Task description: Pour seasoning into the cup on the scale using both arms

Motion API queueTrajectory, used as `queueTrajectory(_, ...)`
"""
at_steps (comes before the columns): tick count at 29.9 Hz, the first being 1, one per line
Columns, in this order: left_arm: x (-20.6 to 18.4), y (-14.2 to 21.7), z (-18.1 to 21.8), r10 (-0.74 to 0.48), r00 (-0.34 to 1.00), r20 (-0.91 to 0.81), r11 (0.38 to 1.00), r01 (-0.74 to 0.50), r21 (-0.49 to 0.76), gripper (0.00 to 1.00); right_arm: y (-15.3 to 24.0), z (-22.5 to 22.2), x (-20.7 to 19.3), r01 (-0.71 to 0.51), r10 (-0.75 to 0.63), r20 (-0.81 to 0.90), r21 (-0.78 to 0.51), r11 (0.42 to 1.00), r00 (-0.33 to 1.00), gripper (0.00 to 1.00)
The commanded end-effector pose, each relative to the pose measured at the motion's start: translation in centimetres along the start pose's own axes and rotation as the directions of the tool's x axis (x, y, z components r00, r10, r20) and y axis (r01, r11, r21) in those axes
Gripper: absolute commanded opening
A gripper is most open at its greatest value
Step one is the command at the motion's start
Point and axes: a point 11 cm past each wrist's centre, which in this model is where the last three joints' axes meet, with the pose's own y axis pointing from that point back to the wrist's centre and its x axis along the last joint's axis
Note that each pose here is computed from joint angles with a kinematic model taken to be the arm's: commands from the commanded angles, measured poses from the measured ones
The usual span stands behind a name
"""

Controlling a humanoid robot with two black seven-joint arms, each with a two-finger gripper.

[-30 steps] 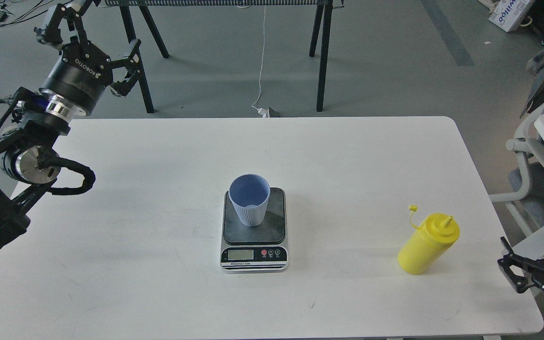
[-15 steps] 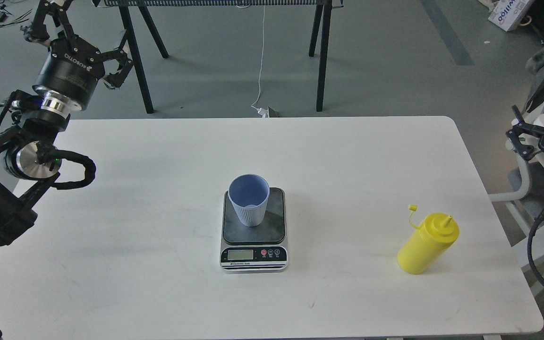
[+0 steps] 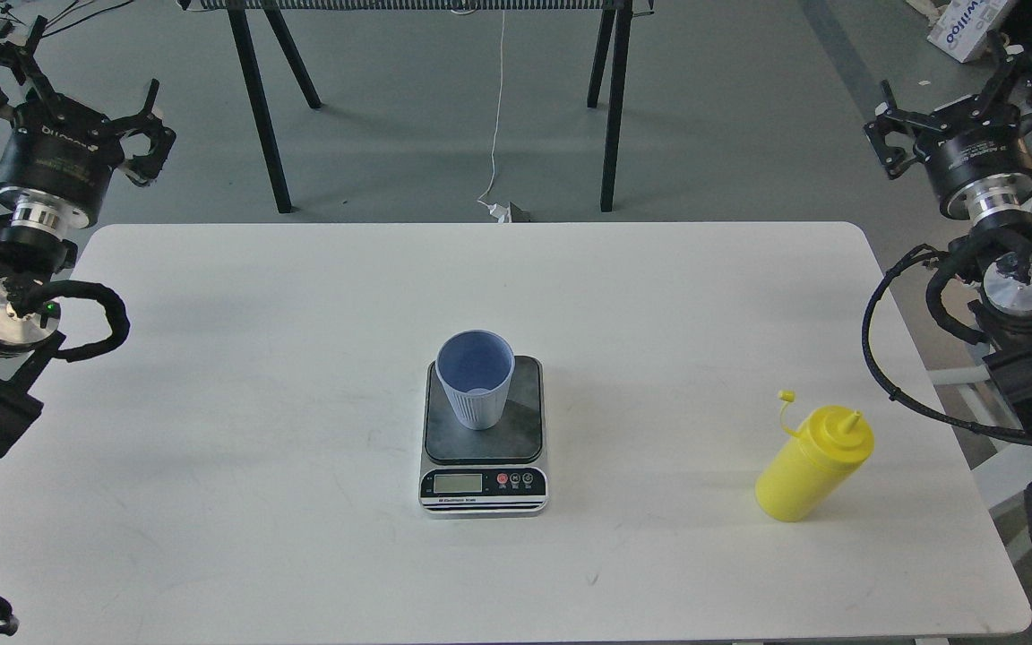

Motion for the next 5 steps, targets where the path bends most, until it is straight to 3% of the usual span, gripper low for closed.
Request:
queueTrajectory(1,-0.21,-0.32,0.01,0.002,1.0,0.0,1.0,-0.002,0.011,1.0,-0.12,0.84,-0.32,0.007,-0.007,-0.002,-0.015,1.0,1.0,0.99)
queueTrajectory(5,-0.37,-0.47,0.12,-0.002,1.0,0.0,1.0,0.002,0.009,1.0,0.06,1.01,-0.12,0.004,-0.004,-0.003,-0.024,1.0,1.0,0.99)
